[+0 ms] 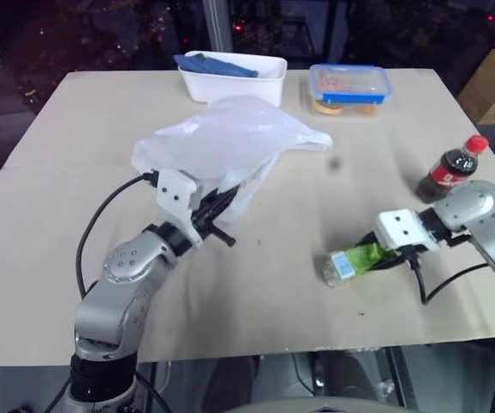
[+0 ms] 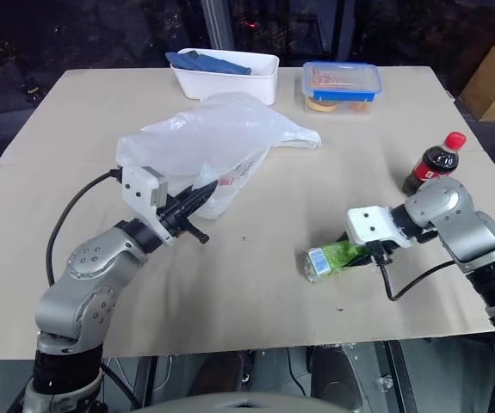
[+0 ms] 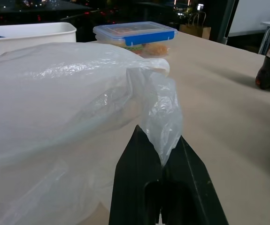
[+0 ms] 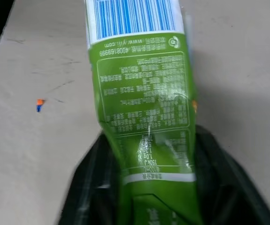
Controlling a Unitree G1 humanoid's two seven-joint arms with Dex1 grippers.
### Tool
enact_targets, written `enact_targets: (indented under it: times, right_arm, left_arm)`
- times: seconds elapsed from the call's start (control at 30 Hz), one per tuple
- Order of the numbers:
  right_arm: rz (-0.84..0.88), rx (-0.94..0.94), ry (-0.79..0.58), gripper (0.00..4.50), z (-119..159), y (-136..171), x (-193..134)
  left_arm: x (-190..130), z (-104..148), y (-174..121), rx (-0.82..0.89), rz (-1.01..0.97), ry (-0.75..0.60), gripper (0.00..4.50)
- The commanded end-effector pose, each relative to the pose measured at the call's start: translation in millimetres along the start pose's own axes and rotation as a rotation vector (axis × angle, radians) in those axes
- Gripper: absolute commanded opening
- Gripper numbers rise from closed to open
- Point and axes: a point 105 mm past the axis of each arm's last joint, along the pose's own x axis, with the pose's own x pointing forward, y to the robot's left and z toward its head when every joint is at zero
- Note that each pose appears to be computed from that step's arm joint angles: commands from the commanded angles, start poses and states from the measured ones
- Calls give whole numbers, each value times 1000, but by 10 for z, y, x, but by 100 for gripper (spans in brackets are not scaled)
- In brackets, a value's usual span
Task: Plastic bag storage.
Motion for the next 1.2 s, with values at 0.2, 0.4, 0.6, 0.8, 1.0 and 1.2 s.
enact_targets:
  times: [0.2,0.4,0.6,0.8,1.0,1.2]
  right_arm:
    - [-132,151,-160,102,266,-102,-137]
    - [-357,277,-163,102,346,-528,-120]
    - [-450,302,-136,102,405,-808,-201]
    - [-357,206,10,102,289,-671,-500]
    - [-473,205,21,102,332,-939,-602]
    - [-404,156,-14,102,505,-1003,-231]
  left_arm:
    - [150,315,-381,-20,-215,-140,0]
    - [50,454,-727,-113,-429,-201,0]
    - [-108,422,-670,-169,-442,-181,0]
    - [-86,427,-311,-245,-232,-215,0]
    - [-142,432,-407,-282,-272,-222,0]
    - [-164,489,-506,-292,-340,-259,0]
